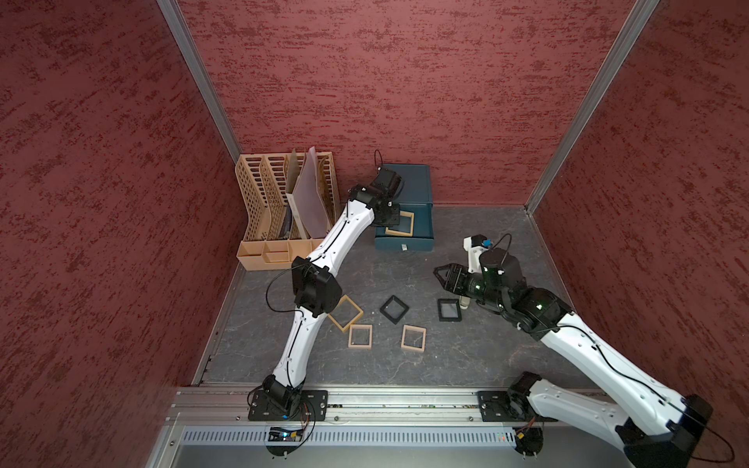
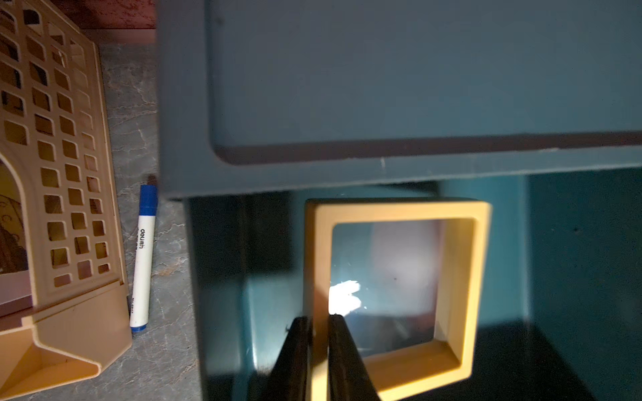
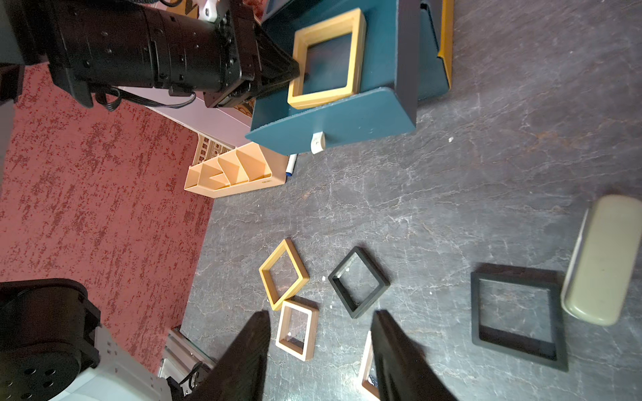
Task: Place the brooch boxes into the drawer by color
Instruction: Place the brooch box in the drawer, then pick up the brooch box from the center of the board.
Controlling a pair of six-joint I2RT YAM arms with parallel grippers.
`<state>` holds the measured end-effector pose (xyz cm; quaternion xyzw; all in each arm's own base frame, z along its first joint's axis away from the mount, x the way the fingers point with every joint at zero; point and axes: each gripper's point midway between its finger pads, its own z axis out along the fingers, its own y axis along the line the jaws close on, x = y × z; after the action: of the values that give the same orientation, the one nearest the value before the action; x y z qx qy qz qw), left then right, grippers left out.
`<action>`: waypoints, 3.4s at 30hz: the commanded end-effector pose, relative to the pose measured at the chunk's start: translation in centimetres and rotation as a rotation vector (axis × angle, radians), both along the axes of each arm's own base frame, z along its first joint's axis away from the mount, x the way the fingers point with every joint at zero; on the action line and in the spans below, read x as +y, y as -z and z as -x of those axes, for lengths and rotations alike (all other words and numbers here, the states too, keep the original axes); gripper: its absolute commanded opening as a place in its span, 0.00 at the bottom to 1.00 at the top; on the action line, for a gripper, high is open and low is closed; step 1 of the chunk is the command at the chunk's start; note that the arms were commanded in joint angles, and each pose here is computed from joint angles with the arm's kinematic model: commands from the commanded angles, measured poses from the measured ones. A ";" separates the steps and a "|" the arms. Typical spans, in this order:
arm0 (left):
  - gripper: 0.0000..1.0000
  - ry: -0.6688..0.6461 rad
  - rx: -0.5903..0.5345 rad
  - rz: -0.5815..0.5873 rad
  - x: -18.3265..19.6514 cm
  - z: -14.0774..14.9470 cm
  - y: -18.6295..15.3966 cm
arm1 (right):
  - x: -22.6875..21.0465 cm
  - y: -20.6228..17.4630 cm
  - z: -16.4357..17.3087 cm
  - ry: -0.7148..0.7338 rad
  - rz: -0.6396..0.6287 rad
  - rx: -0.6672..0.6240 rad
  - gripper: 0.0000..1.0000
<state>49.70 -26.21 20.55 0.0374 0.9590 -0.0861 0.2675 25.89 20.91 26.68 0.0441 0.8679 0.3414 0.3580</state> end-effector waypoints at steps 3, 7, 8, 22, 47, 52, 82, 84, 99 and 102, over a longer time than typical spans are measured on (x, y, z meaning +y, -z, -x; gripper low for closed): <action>0.15 0.006 -0.021 0.010 -0.3 -0.1 -0.9 | 0.4 -0.5 0.3 -0.016 -0.023 -0.015 0.52; 0.16 0.005 -0.050 0.031 -0.4 -0.1 -2.3 | 0.5 -0.7 0.3 -0.022 -0.025 -0.019 0.52; 0.16 0.005 -0.059 0.042 -0.4 -0.1 -2.8 | 0.6 -0.8 0.3 -0.025 -0.028 -0.020 0.52; 0.30 -0.113 -0.187 0.204 3.2 1.2 -12.3 | 1.0 -1.6 -0.1 -0.028 -0.042 -0.033 0.52; 0.27 -0.369 -0.078 0.236 15.5 15.2 -10.8 | 2.7 -2.4 -0.9 -0.085 -0.063 -0.071 0.52; 0.21 -0.409 -0.013 0.241 16.4 18.2 -8.1 | 3.1 -2.2 -0.6 -0.130 -0.060 -0.091 0.52; 0.41 -0.667 0.334 0.320 15.9 27.8 8.1 | 3.3 -1.8 0.0 -0.142 -0.090 -0.074 0.52; 0.41 -0.686 0.332 0.345 15.7 27.4 9.3 | 3.3 -1.7 0.0 -0.144 -0.094 -0.069 0.52; 0.42 -0.779 0.375 0.392 15.3 27.1 11.8 | 3.6 -0.8 0.1 -0.145 -0.113 -0.039 0.52; 0.42 -0.801 0.383 0.366 15.5 27.1 12.2 | 3.7 -0.9 0.1 -0.149 -0.114 -0.040 0.52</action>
<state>22.12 -10.53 8.57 -0.3824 0.9071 -0.1452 0.0990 25.96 23.87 26.68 0.0037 0.8510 0.3997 0.3406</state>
